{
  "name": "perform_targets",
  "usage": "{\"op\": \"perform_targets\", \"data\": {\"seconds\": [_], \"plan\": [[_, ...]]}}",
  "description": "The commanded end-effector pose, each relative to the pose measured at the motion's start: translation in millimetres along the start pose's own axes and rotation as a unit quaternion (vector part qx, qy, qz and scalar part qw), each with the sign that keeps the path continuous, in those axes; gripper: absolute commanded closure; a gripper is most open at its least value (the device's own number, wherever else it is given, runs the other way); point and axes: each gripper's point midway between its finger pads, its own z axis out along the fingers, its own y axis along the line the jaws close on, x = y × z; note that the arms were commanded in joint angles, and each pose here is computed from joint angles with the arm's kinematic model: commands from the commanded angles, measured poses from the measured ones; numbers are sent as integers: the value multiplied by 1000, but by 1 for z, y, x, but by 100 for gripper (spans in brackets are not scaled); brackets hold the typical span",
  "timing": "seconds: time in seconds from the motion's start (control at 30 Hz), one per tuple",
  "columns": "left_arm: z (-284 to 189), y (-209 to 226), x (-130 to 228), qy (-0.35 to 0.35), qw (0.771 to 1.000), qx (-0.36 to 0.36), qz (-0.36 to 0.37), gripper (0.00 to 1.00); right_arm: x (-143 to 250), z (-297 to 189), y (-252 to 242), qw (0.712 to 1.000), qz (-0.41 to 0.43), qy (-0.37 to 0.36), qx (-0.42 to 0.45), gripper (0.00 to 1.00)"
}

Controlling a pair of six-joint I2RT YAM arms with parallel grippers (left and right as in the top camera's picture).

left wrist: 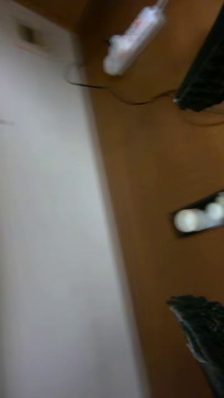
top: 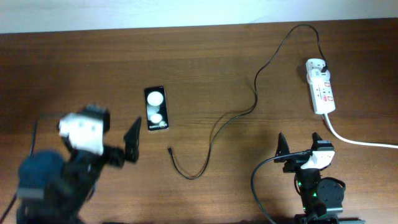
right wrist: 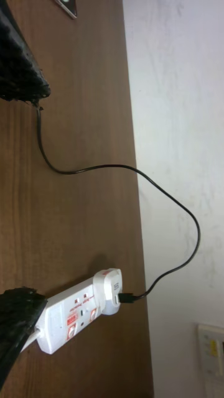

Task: Plug charger to phone and switch on socket
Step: 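Move the left gripper over the black phone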

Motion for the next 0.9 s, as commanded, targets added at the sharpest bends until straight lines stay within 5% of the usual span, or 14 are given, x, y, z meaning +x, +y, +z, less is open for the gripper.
{"op": "perform_targets", "data": {"seconds": [0.0, 0.2, 0.4, 0.87], "plan": [[39, 7, -17, 73, 997, 9, -8, 1, 3, 0, 0, 1000, 1, 3, 1, 1], [112, 13, 23, 229, 972, 33, -41, 1, 3, 0, 0, 1000, 1, 3, 1, 2], [155, 18, 73, 312, 947, 38, -58, 1, 3, 0, 0, 1000, 1, 3, 1, 1], [178, 12, 109, 366, 925, 64, -79, 1, 3, 0, 0, 1000, 1, 3, 1, 1]]}}
